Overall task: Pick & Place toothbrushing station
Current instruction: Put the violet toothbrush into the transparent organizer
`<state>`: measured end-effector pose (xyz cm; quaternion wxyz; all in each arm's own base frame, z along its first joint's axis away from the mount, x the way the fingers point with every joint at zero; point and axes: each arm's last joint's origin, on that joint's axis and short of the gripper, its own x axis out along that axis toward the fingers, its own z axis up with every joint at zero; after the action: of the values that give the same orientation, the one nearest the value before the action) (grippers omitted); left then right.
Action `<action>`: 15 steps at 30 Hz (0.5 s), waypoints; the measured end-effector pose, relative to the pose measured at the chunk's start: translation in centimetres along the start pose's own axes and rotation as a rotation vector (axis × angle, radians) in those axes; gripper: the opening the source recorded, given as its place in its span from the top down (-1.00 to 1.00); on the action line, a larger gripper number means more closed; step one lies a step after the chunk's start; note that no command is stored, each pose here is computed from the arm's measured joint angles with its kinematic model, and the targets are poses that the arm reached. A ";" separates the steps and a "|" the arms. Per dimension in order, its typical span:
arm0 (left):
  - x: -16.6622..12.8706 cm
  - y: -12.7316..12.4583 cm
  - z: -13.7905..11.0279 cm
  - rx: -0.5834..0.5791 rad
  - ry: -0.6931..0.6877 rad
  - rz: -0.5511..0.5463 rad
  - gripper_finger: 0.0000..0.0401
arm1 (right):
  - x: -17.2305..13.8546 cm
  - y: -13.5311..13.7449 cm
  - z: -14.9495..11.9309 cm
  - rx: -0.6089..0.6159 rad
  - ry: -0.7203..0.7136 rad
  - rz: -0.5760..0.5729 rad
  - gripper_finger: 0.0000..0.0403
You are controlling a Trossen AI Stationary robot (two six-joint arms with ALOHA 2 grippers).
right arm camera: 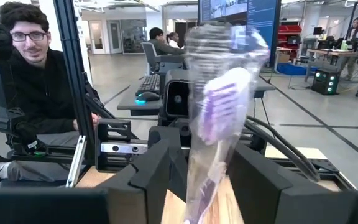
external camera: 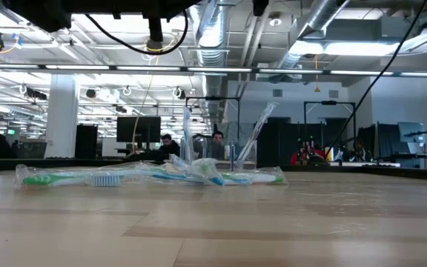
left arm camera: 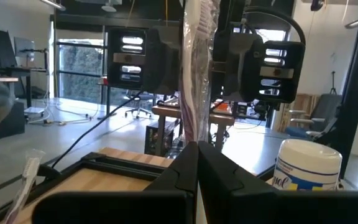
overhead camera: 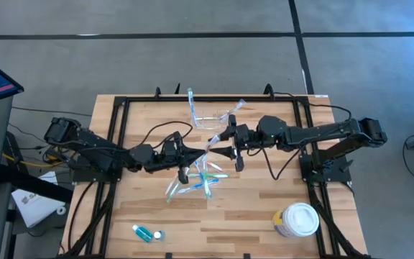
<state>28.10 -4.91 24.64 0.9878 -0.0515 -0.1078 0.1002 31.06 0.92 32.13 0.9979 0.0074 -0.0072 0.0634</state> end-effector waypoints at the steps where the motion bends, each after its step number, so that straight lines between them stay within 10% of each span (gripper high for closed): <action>1: 0.0 0.0 0.0 0.000 0.000 0.000 1.00 | 0.0 0.0 0.0 0.000 0.000 0.000 0.35; 9: 0.0 0.0 0.0 0.000 0.000 -0.001 1.00 | 0.0 0.0 0.0 -0.026 0.000 -0.002 0.91; 15: 0.0 0.0 0.0 0.001 0.001 0.009 1.00 | 0.0 0.0 -0.1 -0.026 0.007 -0.001 0.95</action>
<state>28.10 -4.88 24.62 0.9874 -0.0517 -0.1069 0.1047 31.06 0.91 32.07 0.9980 -0.0058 -0.0048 0.0627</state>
